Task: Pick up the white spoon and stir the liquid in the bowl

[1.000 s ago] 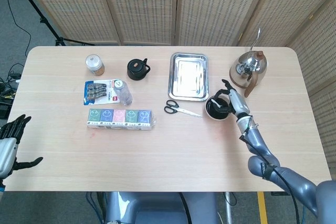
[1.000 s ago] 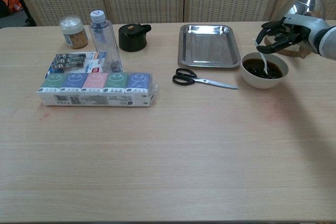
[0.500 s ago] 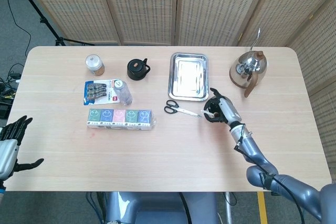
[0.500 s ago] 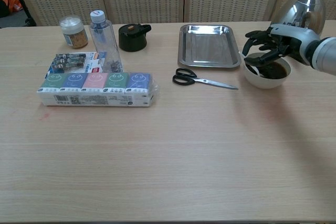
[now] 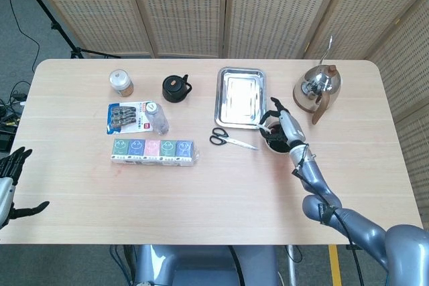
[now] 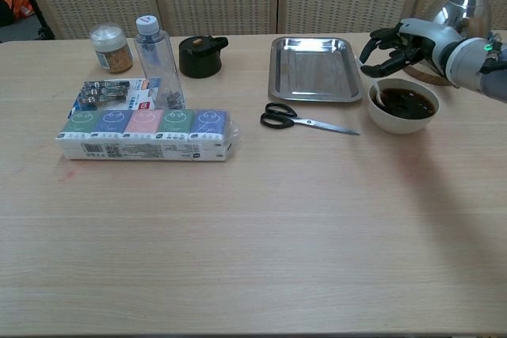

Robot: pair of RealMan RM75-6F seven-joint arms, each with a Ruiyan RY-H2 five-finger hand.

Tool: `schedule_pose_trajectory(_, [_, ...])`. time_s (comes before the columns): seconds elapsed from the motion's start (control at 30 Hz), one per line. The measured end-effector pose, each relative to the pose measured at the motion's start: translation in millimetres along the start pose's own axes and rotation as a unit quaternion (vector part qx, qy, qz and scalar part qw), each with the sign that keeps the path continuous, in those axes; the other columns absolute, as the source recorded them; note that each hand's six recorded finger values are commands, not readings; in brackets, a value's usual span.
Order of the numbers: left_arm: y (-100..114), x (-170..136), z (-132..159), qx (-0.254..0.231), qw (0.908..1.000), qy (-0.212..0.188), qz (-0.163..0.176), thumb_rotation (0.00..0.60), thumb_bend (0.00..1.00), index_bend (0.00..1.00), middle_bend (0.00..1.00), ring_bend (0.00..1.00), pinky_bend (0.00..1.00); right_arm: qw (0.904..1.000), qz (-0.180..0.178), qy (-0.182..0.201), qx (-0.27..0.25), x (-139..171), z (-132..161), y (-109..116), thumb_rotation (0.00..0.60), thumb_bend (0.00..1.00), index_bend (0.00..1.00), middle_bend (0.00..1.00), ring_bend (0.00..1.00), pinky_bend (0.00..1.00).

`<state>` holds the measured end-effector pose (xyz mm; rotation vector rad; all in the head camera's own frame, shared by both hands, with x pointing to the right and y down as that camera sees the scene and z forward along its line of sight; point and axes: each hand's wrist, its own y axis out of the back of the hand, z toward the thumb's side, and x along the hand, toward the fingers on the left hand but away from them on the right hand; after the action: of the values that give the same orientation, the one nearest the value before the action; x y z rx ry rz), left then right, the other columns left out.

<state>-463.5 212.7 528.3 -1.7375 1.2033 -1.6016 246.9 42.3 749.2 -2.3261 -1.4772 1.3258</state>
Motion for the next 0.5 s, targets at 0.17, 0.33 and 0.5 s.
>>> schedule_pose_trajectory(0.17, [-2,0,2,0.003,1.0000,-0.003,-0.004,0.600,0.00,0.00,0.00,0.00,0.00,1.0000,-0.003,-0.002,0.007,5,-5,9,0.600,0.55,0.58,0.00,0.00,0.00])
schedule_pose_trajectory(0.33, [-5,0,6,0.007,0.9999,-0.008,-0.008,0.600,0.00,0.00,0.00,0.00,0.00,1.0000,0.002,0.000,0.009,15,-9,14,0.600,0.55,0.58,0.00,0.00,0.00])
schedule_pose_trajectory(0.5, [-6,-1,10,0.009,0.9999,-0.013,-0.008,0.600,0.00,0.00,0.00,0.00,0.00,0.9997,0.010,0.002,0.020,28,-14,16,0.600,0.55,0.58,0.00,0.00,0.00])
